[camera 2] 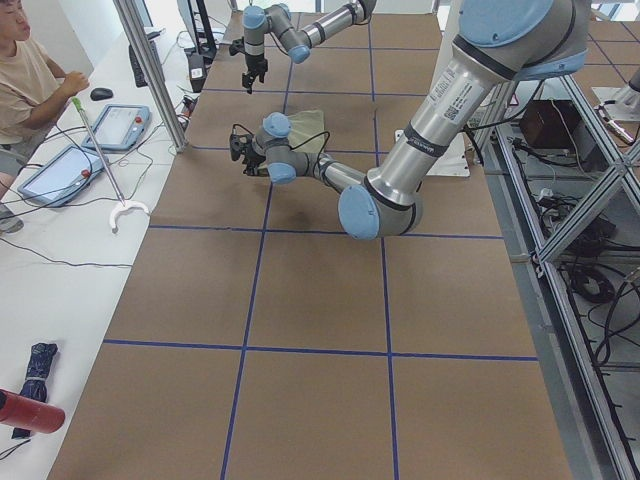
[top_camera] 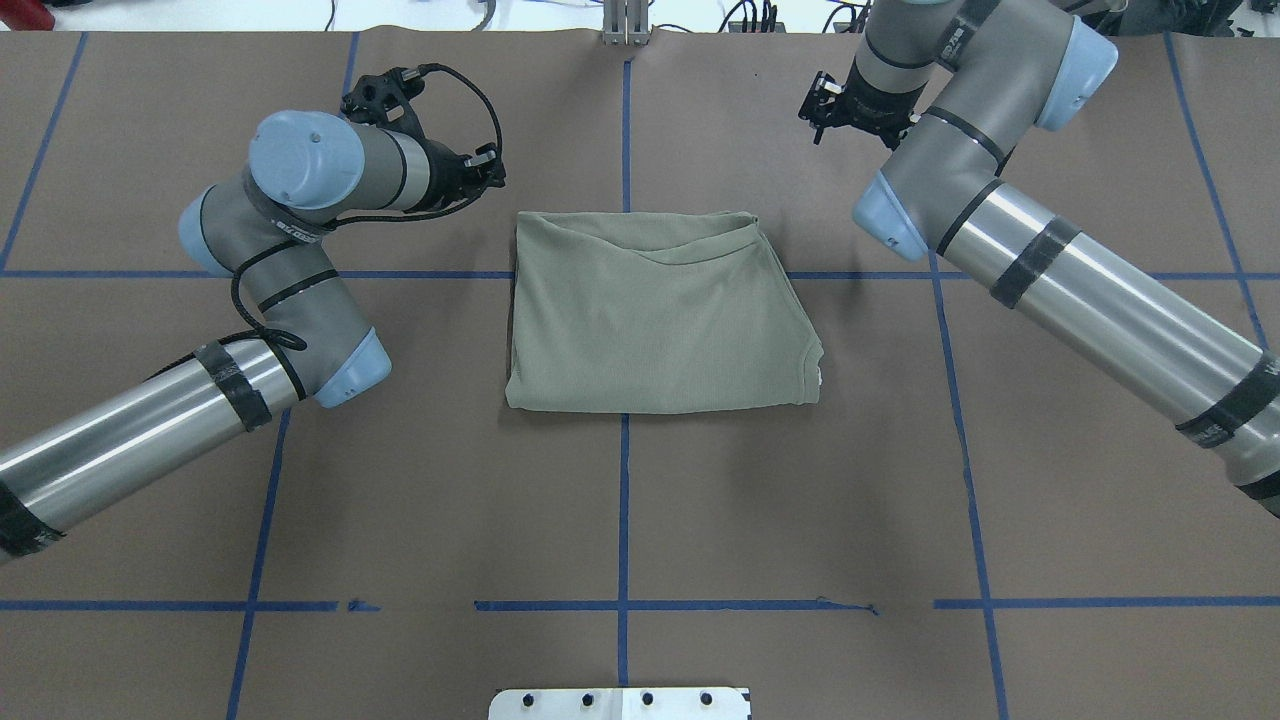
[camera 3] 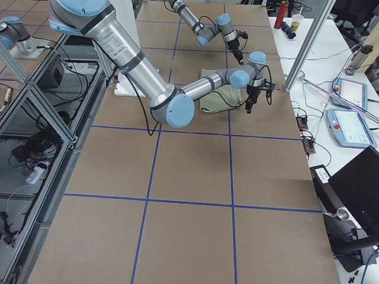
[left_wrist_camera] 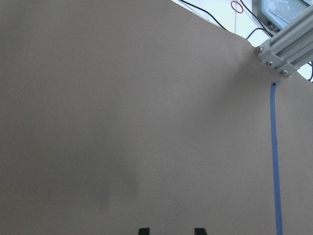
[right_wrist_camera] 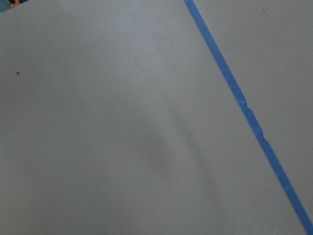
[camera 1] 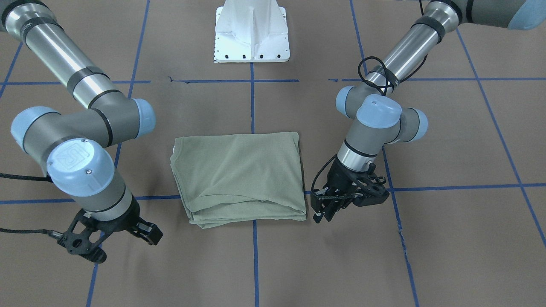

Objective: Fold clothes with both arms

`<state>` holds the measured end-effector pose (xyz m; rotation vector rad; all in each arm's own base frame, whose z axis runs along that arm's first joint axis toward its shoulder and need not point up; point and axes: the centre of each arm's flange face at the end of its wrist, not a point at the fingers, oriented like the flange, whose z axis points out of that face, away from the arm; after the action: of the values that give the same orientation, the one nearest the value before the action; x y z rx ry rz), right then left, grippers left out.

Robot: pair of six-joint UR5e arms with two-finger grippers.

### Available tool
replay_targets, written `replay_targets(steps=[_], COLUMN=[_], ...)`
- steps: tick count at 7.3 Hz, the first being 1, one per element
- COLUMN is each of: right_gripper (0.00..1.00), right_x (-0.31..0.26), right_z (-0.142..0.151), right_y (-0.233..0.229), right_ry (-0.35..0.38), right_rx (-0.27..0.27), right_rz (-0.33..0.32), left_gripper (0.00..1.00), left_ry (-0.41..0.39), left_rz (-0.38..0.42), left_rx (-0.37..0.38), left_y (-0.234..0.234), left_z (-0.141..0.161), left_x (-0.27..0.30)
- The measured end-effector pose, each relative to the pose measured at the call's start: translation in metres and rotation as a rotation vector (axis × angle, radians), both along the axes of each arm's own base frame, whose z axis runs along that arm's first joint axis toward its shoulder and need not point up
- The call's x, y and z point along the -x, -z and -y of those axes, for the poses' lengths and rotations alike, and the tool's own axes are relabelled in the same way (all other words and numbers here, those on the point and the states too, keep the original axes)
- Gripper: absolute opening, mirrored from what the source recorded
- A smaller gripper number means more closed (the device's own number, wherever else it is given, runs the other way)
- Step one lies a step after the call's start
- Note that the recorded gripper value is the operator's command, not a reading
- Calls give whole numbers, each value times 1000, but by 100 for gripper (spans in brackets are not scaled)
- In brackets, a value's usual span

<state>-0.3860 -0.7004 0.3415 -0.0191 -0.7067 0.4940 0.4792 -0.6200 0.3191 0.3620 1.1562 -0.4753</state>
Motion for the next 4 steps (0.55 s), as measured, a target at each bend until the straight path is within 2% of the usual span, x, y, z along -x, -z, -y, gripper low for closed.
replay_targets(steps=[2, 4], right_gripper=[100, 100], right_x=[-71, -179], right_z=[5, -14], right_y=[-50, -123], right_ry=[78, 213], right_rx=[-40, -103], right_rz=[-6, 34], left_gripper=[43, 44], left_ry=[-107, -228], left_rz=[46, 136], left_rx=[-72, -186], left_y=[-22, -75], left_z=[9, 5], left_x=[54, 145])
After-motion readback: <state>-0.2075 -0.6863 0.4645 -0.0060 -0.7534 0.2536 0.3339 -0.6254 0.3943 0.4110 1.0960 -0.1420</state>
